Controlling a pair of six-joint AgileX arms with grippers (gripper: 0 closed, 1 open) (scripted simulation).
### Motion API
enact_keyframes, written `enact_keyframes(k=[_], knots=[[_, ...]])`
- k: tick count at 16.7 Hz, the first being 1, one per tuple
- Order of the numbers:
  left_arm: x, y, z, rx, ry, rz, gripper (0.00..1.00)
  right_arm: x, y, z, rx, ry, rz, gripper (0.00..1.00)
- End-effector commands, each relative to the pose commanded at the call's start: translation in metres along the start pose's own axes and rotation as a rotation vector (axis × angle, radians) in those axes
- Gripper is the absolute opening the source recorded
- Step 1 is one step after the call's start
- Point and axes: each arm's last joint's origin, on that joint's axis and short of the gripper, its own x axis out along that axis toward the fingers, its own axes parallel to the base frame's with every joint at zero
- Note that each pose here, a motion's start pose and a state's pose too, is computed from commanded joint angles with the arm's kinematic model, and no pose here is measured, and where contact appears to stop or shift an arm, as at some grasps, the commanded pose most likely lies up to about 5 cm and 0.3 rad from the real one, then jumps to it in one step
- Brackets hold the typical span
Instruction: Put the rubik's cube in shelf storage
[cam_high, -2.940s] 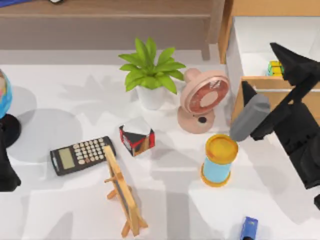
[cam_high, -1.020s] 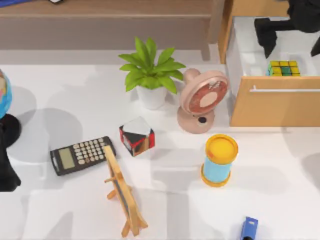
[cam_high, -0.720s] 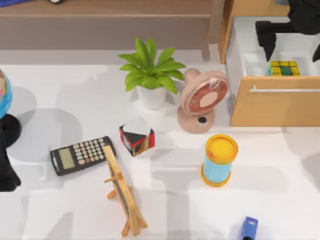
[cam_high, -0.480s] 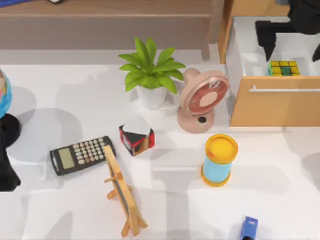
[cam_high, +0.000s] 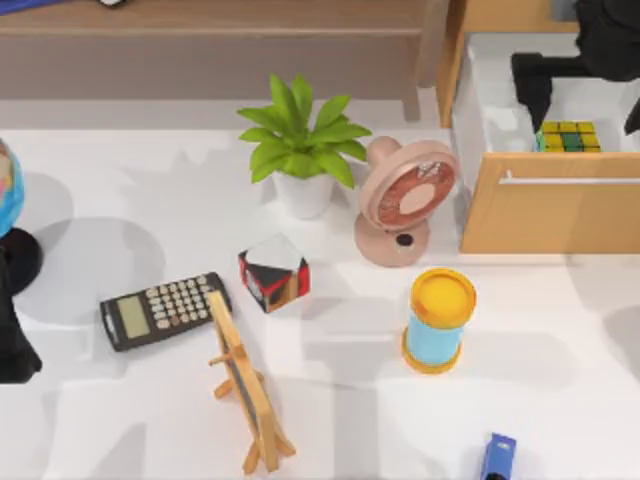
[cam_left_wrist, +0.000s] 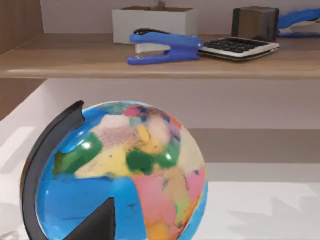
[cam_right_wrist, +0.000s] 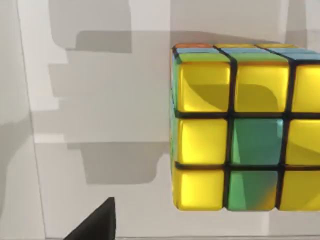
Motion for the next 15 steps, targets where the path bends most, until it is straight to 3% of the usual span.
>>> enact_keyframes(k=[6,11,15], knots=[[0.000,0.000,0.000,0.000,0.000,0.000,1.00,0.048,-0.001,0.008,0.000,0.006,-0.002,1.00],[0.000,0.000,0.000,0.000,0.000,0.000,1.00,0.052,-0.001,0.010,0.001,-0.001,0.000,1.00],[0.000,0.000,0.000,0.000,0.000,0.000,1.00,0.052,-0.001,0.010,0.001,-0.001,0.000,0.70]])
